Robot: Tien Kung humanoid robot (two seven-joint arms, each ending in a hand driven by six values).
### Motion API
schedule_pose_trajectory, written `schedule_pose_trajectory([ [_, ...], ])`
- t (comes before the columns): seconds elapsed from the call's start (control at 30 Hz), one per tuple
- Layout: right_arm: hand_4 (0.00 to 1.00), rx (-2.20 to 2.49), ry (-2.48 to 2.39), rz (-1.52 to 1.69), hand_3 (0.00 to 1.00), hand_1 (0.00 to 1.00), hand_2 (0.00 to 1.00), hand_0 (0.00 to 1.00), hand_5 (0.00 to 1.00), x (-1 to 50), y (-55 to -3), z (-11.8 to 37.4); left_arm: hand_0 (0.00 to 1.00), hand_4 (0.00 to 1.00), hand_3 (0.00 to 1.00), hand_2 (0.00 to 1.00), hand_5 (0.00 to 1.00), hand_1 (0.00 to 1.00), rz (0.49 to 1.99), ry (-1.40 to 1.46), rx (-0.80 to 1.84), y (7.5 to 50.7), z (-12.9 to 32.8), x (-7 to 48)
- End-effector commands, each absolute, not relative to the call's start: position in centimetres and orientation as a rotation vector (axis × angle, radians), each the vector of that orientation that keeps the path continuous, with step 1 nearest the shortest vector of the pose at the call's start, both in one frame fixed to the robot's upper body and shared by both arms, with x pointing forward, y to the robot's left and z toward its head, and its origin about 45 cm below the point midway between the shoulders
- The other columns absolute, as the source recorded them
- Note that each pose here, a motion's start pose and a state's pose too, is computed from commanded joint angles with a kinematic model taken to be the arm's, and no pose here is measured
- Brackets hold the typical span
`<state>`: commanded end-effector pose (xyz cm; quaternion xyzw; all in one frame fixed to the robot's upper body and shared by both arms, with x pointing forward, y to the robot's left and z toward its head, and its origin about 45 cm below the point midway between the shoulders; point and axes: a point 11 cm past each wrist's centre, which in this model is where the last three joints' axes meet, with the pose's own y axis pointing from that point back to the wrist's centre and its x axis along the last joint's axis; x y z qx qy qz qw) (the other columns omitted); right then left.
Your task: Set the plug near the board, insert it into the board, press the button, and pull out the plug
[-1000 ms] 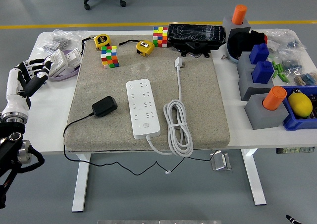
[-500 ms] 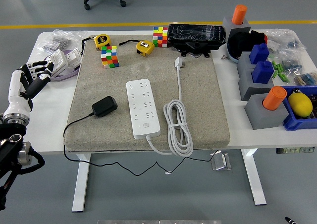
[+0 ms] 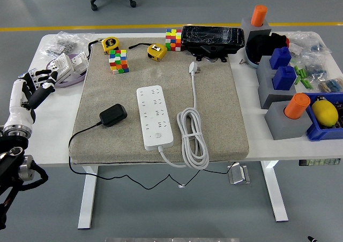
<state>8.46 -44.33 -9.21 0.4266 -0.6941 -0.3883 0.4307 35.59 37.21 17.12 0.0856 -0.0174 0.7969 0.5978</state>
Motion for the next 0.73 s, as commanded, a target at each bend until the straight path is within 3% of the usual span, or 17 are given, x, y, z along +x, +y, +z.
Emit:
schedule_pose_trajectory([
  [0.73, 0.951, 1.058, -1.651, -0.987, 0.558, 0.647, 0.663, 0.616, 0.509, 5.5, -43.3, -10.1, 0.458, 0.765, 0.566, 0.570, 0.378, 0.575, 1.817, -0.019, 0.217, 35.8, 16.0, 35.2],
])
